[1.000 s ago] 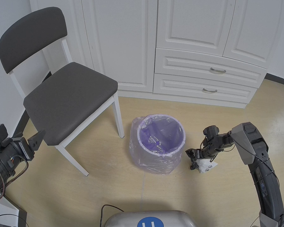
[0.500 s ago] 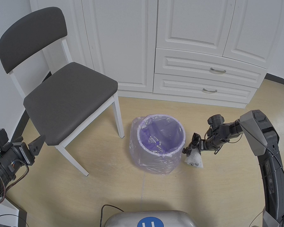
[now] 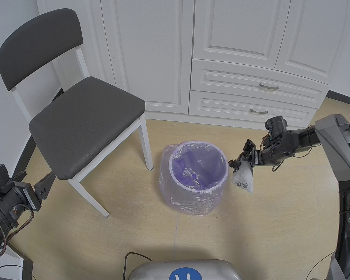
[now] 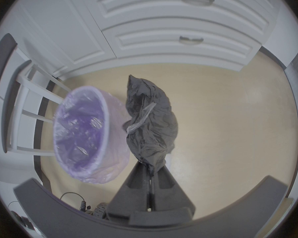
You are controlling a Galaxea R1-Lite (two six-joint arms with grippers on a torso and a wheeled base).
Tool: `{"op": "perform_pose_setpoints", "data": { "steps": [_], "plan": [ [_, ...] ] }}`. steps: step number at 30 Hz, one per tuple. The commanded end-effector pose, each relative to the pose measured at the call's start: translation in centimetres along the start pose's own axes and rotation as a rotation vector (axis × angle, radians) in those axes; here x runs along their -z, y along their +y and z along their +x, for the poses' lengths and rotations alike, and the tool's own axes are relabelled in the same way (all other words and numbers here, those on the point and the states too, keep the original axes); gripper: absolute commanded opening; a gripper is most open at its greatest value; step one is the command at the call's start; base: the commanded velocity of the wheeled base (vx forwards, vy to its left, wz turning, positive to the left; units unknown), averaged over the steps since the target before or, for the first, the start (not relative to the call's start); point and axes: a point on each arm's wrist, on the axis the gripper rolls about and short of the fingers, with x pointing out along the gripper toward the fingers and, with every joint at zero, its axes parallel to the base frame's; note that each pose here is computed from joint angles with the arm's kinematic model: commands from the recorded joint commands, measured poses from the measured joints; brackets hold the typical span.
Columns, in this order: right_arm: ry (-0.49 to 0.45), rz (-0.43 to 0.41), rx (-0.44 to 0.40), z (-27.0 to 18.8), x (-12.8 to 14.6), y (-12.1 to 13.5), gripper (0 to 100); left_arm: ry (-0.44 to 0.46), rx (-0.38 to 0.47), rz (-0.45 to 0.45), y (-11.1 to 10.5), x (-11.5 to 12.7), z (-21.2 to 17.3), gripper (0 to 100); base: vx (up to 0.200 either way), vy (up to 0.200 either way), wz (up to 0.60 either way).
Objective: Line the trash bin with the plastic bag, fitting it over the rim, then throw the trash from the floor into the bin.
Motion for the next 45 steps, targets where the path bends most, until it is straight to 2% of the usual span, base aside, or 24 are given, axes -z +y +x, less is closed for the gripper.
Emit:
{"op": "perform_pose_setpoints", "data": {
  "steps": [1, 8, 10, 14, 18, 21, 25, 28, 31, 34, 36, 41, 45],
  "plan": [
    [-0.152, -0.025, -0.031, -8.4, -2.0, 1.2, 0, 0.005, 0.003, 0.105, 0.1, 0.7, -0.5, 100, 0.000, 0.000, 0.00],
    [-0.316, -0.058, -0.053, -14.0, -1.7, 2.4, 0, -0.016, 0.057, 0.172, -0.4, 1.3, -0.8, 100, 0.000, 0.000, 0.00],
    [-0.365, -0.100, -0.057, -15.8, -1.2, 2.5, 0, -0.015, 0.057, 0.197, -0.4, 1.4, -0.7, 100, 0.000, 0.000, 0.00],
    [-0.409, -0.149, -0.076, -17.1, -0.5, 3.3, 0, -0.019, 0.060, 0.203, -0.5, 1.3, -0.7, 100, 0.000, 0.000, 0.00],
    [-0.459, -0.192, -0.141, -18.9, 0.7, 5.6, 0, -0.079, 0.089, 0.196, -1.0, 0.5, -0.4, 100, 0.000, 0.000, 0.00],
    [-0.451, -0.230, -0.193, -19.5, 1.7, 7.7, 0, -0.119, 0.115, 0.195, -1.5, 0.0, 0.0, 100, 0.000, 0.000, 0.00],
    [-0.438, -0.263, -0.208, -19.1, 3.0, 9.8, 0, -0.161, 0.140, 0.192, -2.1, -0.8, 0.8, 100, 0.000, 0.000, 0.00],
    [-0.468, -0.281, -0.225, -18.4, 3.9, 11.4, 0, -0.206, 0.141, 0.183, -2.7, -2.0, 2.2, 100, 0.000, 0.000, 0.00],
    [-0.526, -0.278, -0.292, -17.5, 4.5, 13.1, 0, -0.247, 0.145, 0.174, -3.0, -2.7, 3.0, 100, 0.000, 0.000, 0.00],
    [-0.582, -0.240, -0.360, -15.8, 5.4, 14.9, 0, -0.217, 0.122, 0.179, -2.9, -2.1, 3.7, 100, 0.000, 0.000, 0.00],
    [-0.653, -0.201, -0.417, -14.8, 5.7, 16.3, 0, -0.194, 0.091, 0.172, -2.6, -1.6, 3.9, 100, 0.000, 0.000, 0.00],
    [-0.710, -0.175, -0.462, -12.1, 6.1, 17.2, 0, -0.228, 0.016, 0.168, -1.4, -2.5, 4.0, 100, 0.000, 0.000, 0.00],
    [-0.750, -0.138, -0.494, -9.9, 6.6, 17.6, 0, -0.255, 0.013, 0.163, -1.4, -2.9, 3.6, 100, 0.000, 0.000, 0.00]
  ]
}}
